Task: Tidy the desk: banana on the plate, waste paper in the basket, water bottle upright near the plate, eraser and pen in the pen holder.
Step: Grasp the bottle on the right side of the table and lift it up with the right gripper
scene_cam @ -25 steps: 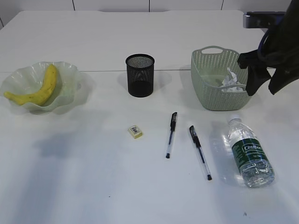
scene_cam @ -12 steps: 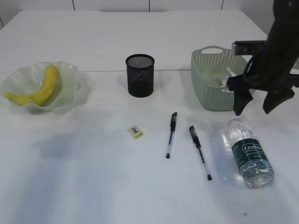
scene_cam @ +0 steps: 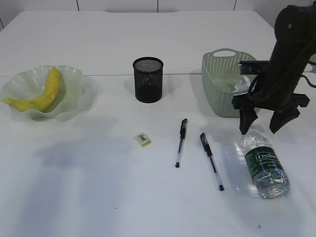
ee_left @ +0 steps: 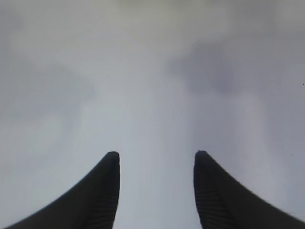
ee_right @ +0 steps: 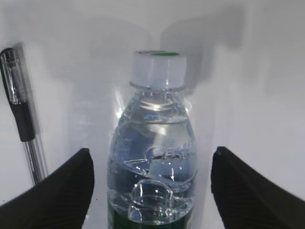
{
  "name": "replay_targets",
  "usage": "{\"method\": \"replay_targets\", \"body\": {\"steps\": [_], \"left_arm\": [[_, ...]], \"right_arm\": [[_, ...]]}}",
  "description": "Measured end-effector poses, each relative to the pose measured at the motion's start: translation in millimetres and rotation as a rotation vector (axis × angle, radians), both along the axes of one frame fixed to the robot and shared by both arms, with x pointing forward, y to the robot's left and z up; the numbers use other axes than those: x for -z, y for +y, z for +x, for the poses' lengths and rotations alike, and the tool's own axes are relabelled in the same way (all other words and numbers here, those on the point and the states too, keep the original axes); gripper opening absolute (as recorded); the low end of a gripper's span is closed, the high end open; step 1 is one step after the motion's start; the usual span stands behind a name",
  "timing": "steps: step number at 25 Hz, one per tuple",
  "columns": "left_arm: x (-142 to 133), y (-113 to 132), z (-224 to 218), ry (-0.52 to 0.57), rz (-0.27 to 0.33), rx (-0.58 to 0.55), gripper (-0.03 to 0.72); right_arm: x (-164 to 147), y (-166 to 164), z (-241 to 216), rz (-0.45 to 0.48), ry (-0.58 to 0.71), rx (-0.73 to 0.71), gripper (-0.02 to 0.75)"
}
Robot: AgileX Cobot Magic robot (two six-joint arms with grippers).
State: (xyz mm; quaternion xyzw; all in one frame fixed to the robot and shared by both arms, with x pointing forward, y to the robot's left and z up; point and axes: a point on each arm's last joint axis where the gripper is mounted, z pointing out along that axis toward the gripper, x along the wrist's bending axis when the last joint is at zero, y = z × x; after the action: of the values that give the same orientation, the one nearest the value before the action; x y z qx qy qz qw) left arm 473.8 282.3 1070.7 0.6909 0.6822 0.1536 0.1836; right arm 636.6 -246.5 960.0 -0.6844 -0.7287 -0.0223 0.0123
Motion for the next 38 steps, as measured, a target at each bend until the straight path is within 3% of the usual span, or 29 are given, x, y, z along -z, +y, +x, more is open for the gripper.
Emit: {"method": "replay_targets", "body": {"steps": [12,38], "left_arm": [[-1,-1,1,-0.011,-0.013,-0.003,0.351],[-1,-1,1,-0.015,-0.016,-0.005,0.351]], "right_arm": [[1,2,3,0.027,-0.026,0.014,0.601],[33,3,6,0.017,0.056,0.017,0.604]]}}
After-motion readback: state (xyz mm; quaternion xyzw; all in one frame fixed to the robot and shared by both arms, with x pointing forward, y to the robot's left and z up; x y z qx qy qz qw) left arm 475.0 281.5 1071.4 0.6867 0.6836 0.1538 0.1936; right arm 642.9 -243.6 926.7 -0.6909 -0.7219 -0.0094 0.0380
